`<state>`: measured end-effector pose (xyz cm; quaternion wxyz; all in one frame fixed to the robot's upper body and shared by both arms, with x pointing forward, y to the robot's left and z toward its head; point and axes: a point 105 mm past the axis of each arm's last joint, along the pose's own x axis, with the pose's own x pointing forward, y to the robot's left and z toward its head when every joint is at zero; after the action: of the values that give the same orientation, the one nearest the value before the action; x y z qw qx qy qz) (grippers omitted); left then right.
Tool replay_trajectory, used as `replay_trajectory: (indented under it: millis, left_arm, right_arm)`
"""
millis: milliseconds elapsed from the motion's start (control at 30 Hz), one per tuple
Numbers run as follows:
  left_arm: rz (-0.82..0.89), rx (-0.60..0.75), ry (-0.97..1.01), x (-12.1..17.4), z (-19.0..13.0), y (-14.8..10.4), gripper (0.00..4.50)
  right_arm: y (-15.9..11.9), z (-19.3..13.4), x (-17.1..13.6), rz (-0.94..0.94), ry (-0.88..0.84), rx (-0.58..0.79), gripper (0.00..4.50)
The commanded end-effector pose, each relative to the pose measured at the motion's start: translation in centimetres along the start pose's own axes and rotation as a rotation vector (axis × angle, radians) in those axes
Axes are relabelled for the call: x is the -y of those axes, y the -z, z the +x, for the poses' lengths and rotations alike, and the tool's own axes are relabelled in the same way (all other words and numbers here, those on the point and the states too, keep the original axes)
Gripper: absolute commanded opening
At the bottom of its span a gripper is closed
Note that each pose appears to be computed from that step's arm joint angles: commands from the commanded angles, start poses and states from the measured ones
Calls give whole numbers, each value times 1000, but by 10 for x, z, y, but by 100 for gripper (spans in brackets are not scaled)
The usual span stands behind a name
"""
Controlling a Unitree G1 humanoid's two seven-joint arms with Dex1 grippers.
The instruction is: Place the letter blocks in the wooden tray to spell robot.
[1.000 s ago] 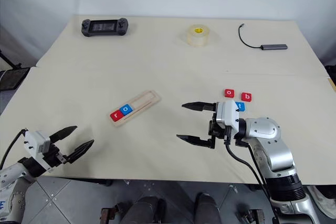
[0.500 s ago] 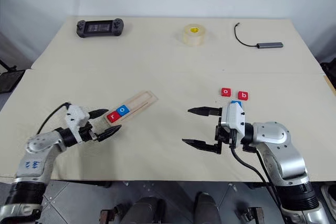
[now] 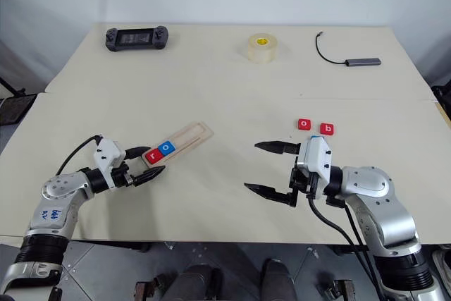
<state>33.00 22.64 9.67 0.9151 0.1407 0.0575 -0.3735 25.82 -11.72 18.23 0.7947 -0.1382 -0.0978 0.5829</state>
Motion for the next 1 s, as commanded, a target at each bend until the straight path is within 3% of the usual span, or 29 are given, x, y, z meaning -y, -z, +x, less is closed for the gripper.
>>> replay_trajectory:
  millis: [33, 233, 367, 600, 867, 933, 1000]
  left_arm:
    - [-27, -76, 27, 8, -1, 22, 339]
    - [51, 50, 137, 24, 19, -16, 339]
    - [139, 111, 364, 64, 48, -47, 339]
    - [279, 96, 625, 106, 98, -59, 339]
    - [329, 69, 709, 114, 122, -55, 339]
    - [297, 83, 694, 111, 123, -57, 412]
    - [246, 130, 676, 108, 121, -64, 449]
  right_arm:
    - [-9, -3, 1, -35, 12, 19, 450]
    - [-4, -20, 4, -29, 59, -27, 450]
    - [5, -47, -1, 6, 119, -108, 450]
    - [23, -94, -15, 41, 281, -240, 450]
    - [27, -114, -32, 70, 393, -273, 450]
    - [27, -118, -33, 71, 434, -272, 450]
    - [28, -125, -34, 67, 479, -286, 450]
